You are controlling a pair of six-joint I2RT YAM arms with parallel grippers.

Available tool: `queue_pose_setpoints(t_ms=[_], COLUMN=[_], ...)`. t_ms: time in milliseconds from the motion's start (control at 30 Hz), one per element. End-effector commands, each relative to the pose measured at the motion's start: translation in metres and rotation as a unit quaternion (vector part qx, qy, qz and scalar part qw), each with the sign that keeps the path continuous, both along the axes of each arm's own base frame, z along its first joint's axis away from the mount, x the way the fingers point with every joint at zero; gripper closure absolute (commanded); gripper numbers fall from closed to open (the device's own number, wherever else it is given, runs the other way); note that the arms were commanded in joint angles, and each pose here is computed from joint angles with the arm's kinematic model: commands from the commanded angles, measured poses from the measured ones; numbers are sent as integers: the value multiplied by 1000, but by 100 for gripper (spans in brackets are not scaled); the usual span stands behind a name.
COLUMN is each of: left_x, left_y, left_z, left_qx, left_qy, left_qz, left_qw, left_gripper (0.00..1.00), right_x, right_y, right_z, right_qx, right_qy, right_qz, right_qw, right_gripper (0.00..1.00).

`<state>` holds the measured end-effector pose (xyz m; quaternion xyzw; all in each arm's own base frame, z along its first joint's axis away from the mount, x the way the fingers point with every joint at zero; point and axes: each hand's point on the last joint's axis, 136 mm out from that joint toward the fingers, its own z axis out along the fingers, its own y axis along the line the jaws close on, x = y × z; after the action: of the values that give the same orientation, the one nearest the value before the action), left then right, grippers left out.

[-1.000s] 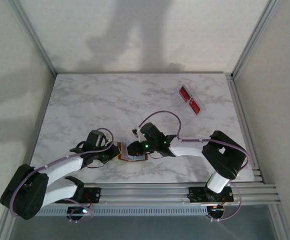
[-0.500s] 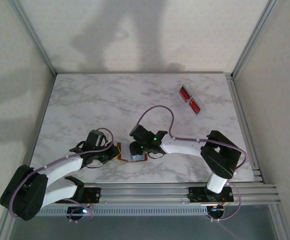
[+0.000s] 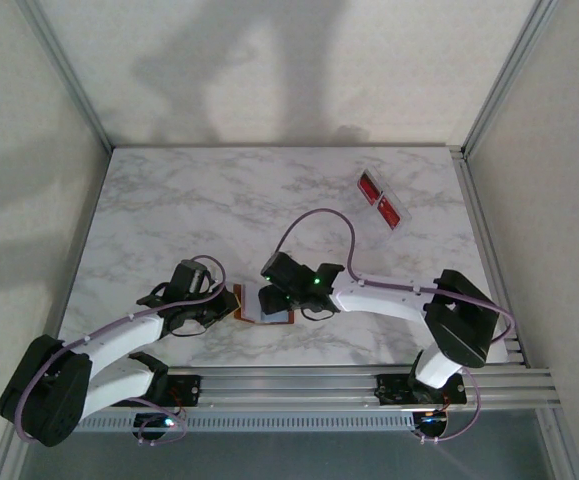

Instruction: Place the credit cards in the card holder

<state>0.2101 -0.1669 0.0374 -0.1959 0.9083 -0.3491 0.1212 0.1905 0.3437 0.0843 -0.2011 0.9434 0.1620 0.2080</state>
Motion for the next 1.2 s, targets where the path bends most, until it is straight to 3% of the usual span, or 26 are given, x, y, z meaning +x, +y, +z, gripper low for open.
queue_pose_setpoints(t_ms=[0, 100, 267, 433, 633, 900, 1167], left_x=[1, 1, 1, -1, 2, 12, 30], left_y=[1, 1, 1, 4, 16, 42, 30], left_z=[2, 2, 3, 2, 8, 35, 70], left_qx=[9, 7, 6, 13, 40, 77, 60], left_qy=[-6, -6, -6, -5, -16, -61, -105], left_qz=[1, 1, 0, 5, 27, 94, 71], left_qw=[1000, 1000, 1000, 1000, 999, 991, 990], left_gripper=[100, 100, 100, 100, 56, 42, 27], right_x=[-8, -12, -12, 7, 19, 33, 75], right_y=[23, 39, 49, 17, -35, -72, -137], right_z=[13, 8, -11, -20, -9, 15, 77], right_qx=[24, 44, 18, -71, -134, -105, -45], right_qy=[-10, -2, 4, -33, -76, -75, -79], right_qz=[30, 42, 47, -17, -82, -104, -150], right_qw=[999, 998, 999, 997, 985, 986, 985], right_gripper=[27, 25, 20, 23, 25, 24, 24])
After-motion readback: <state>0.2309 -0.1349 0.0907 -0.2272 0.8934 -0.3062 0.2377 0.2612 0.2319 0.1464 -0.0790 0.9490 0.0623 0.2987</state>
